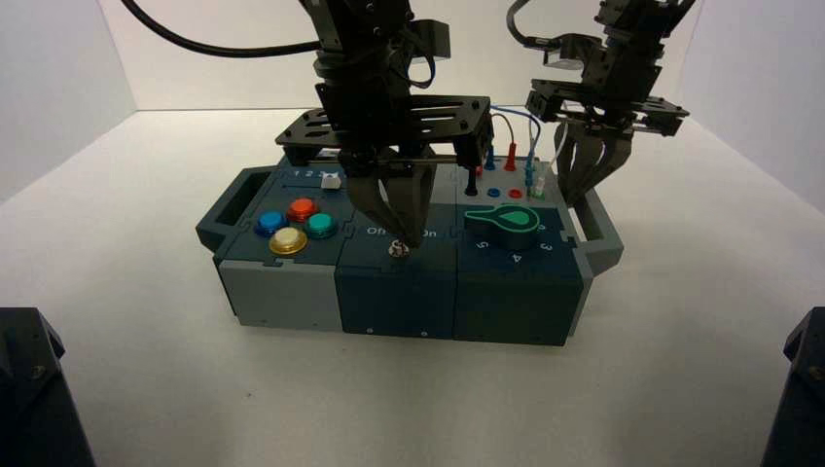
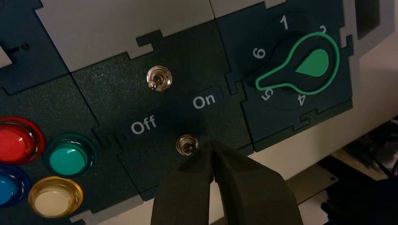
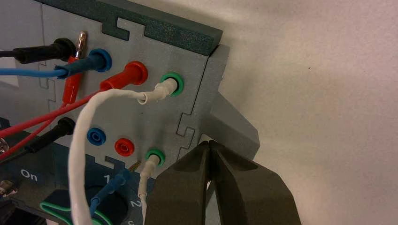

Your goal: Flip the bottom switch off with the left gripper.

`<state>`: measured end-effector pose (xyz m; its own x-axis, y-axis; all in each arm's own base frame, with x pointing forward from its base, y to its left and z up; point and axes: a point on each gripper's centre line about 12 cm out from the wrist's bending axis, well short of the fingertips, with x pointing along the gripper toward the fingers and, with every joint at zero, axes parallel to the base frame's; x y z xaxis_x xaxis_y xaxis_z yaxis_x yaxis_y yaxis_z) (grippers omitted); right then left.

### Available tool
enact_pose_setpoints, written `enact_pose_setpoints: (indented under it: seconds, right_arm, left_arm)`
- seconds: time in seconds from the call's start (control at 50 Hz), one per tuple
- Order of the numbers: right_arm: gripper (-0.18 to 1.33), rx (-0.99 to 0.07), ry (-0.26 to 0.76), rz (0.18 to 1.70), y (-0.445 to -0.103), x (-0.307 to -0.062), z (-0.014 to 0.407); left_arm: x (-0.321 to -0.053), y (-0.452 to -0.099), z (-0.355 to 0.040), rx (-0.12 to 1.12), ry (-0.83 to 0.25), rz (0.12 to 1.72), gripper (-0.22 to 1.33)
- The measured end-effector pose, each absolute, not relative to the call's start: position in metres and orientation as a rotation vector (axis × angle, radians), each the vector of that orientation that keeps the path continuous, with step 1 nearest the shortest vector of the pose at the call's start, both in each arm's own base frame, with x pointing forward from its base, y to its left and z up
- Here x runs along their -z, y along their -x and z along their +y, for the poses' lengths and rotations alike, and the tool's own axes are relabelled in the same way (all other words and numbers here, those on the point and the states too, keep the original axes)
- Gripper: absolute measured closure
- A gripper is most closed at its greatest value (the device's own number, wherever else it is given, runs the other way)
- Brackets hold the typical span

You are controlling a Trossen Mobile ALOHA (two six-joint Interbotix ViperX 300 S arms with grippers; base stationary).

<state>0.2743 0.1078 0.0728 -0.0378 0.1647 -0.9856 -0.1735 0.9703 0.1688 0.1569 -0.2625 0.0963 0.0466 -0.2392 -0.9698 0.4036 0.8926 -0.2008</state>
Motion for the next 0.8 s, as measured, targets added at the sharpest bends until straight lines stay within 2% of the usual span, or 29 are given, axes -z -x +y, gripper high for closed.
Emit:
enact_pose_setpoints:
  seconds: [0.8]
  right_arm:
    - [1.31,-0.277,0.008,1.581,-0.276,-0.073,0.11]
  left_arm:
    - [-0.095,-0.162,-0.244,0.455,-0.104,1.44,1.28]
